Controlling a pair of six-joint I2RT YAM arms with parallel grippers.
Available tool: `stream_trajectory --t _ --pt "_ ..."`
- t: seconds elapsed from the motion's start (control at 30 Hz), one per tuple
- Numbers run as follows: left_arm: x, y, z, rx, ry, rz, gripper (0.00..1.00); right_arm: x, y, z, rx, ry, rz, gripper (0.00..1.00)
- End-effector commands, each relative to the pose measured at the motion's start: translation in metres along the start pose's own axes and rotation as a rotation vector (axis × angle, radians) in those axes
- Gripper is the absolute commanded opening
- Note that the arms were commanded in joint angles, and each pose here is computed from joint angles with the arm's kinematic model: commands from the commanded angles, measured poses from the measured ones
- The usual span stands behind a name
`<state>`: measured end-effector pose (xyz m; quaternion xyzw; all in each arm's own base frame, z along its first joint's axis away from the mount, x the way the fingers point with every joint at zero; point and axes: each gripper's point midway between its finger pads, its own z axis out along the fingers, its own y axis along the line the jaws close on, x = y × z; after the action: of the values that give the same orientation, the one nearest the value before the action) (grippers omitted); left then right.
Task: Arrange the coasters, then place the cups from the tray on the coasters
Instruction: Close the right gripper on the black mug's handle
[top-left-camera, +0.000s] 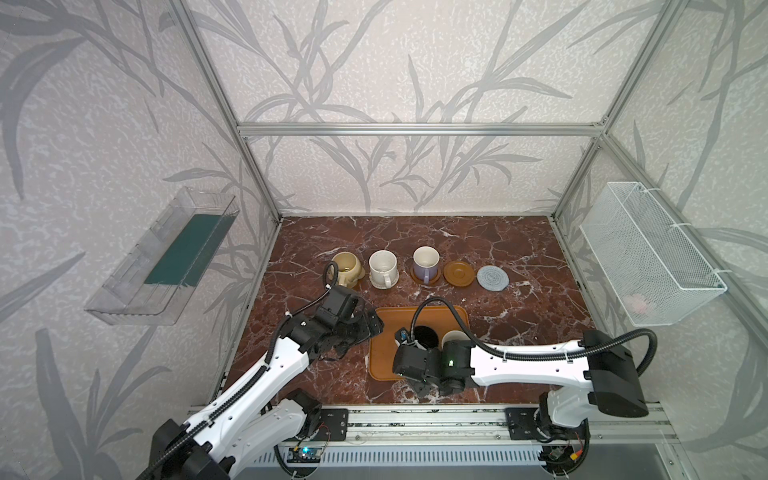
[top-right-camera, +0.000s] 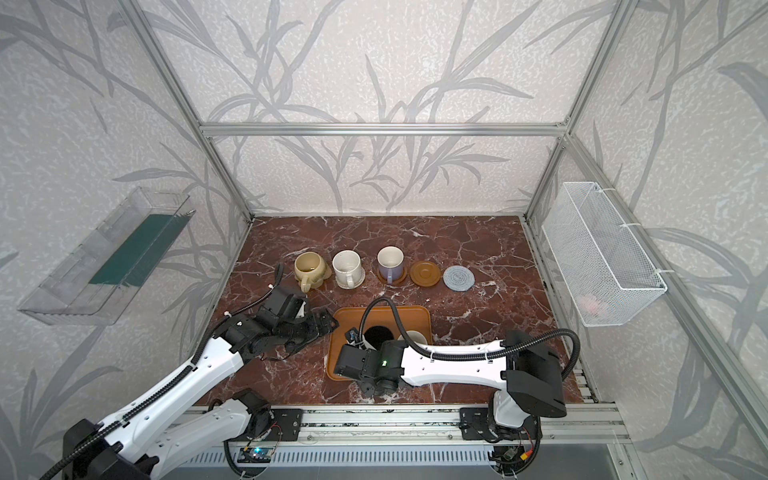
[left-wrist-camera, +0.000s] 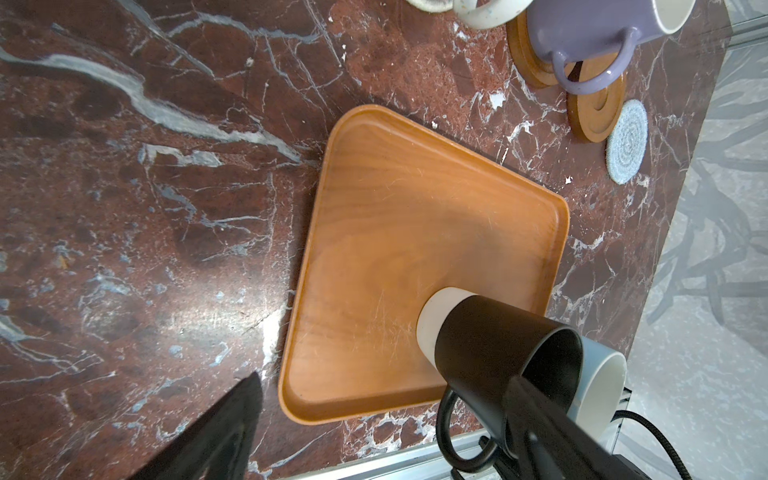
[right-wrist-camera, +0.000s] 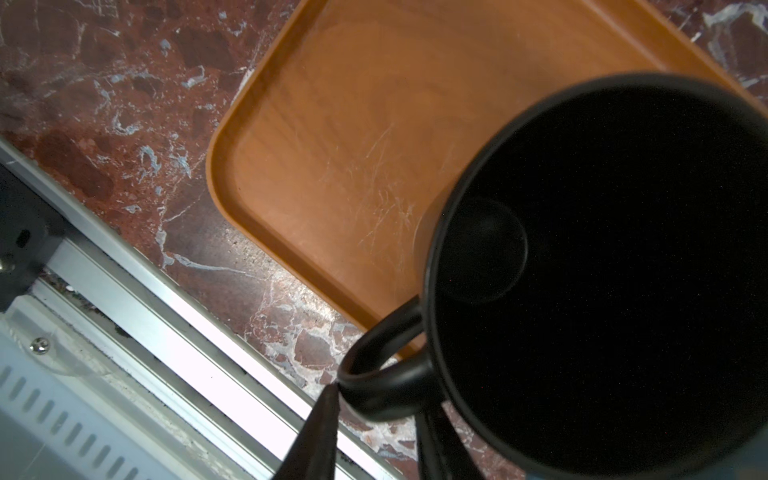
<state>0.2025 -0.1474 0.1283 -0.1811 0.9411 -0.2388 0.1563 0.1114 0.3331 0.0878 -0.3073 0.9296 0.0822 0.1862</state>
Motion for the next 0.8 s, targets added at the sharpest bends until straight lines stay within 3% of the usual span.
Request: stream_trajectory --t 0.0,0.23,0.37,0.47,0.67,0.77 --pt "-0.002 0.000 0.000 -0.007 0.002 0.007 0.94 0.004 -0.011 0.002 0.047 0.017 0.038 0.29" --pt "-0.003 -0.003 0.002 -0.005 0.013 0.020 0.93 0.015 -0.027 -0.008 0.077 0.027 0.060 0.30" --pt "-0.001 -0.003 0.006 0.003 0.019 0.013 0.93 0.009 -0.017 -0.009 0.030 0.015 0.041 0.50" --pt "0.000 -0.003 0.006 0.009 0.022 0.010 0.93 0.010 -0.010 -0.008 0.015 0.022 0.025 0.55" --pt "0.000 -0.001 0.005 0.004 0.016 0.011 0.93 0.006 -0.009 0.004 0.046 0.031 0.021 0.57" --pt "0.000 0.000 0.007 0.006 0.014 0.010 0.93 0.001 -0.013 0.010 0.071 0.027 0.032 0.51"
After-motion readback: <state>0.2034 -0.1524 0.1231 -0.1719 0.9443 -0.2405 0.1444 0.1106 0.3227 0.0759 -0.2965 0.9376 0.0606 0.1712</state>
